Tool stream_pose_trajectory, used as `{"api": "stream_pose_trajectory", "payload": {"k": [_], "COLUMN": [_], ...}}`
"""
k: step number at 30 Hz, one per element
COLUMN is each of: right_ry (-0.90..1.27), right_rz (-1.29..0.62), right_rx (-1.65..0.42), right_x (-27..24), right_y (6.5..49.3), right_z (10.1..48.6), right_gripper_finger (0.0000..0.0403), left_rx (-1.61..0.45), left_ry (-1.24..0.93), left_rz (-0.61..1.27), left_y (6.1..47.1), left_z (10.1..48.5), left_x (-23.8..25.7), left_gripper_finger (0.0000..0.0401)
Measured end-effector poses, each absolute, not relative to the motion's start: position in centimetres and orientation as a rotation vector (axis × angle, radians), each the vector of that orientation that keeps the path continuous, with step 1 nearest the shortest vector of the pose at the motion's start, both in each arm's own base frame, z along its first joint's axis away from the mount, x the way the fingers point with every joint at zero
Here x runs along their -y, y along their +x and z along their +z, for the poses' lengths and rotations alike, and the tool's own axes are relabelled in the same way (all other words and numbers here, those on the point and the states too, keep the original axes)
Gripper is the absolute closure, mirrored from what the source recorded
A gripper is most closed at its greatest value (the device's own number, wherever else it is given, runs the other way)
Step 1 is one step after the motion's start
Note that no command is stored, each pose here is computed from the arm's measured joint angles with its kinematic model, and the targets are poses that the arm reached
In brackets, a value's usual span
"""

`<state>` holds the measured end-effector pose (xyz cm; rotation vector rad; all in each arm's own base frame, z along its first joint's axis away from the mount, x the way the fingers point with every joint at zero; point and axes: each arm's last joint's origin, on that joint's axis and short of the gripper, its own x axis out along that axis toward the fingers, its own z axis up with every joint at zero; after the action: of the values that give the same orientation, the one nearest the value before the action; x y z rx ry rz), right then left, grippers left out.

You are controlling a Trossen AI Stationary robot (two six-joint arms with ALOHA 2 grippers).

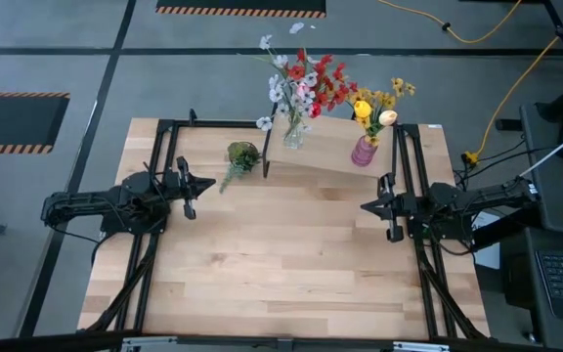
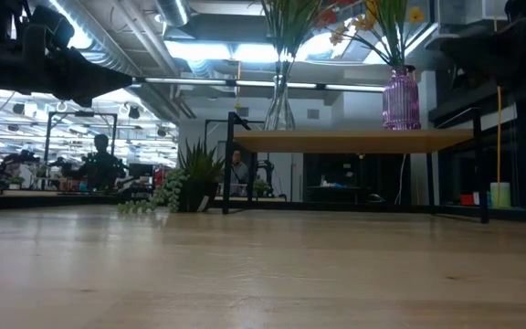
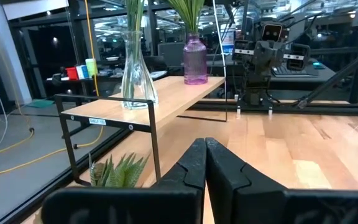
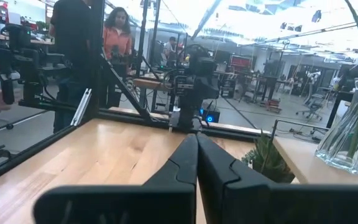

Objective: Pick and place flowers into a vace then onto a shelf
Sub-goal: Return to Home Position

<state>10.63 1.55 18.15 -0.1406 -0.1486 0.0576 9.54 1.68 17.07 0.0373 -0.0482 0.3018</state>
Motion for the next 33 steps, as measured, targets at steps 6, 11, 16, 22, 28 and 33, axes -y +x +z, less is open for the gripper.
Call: {"api": "stream_pose_trajectory", "payload": {"k": [6, 11, 16, 22, 28, 33], "right_ry": [-0.14, -0.141, -0.141, -0.084, -0.078, -0.055], "right_rz": [0.058, 0.057, 0.057, 0.062, 0.118, 0.136], "right_rx": [0.148, 0.147, 0.147, 0.138, 0.06, 0.041], "right_x": [-1.6, -1.6, -1.6, -1.5, -1.9, -1.9], "right_y": [10.6, 10.6, 10.6, 10.7, 10.4, 9.7], "right_z": [18.1, 18.1, 18.1, 18.1, 17.3, 16.9], "right_gripper_finger": [0.0397, 0.0397, 0.0397, 0.0397, 0.0397, 0.0397], "left_rx": [0.048, 0.048, 0.048, 0.048, 0.048, 0.048], "left_ry": [0.037, 0.037, 0.038, 0.038, 0.038, 0.038], "left_rz": [0.302, 0.302, 0.302, 0.302, 0.302, 0.302], "left_y": [9.5, 9.5, 9.5, 9.5, 9.5, 9.5], "left_z": [17.1, 17.1, 17.1, 17.1, 17.1, 17.1], "left_x": [-1.7, -1.7, -1.7, -1.7, -1.7, -1.7], "left_gripper_finger": [0.0393, 0.0396, 0.0396, 0.0393, 0.0395, 0.0394]}}
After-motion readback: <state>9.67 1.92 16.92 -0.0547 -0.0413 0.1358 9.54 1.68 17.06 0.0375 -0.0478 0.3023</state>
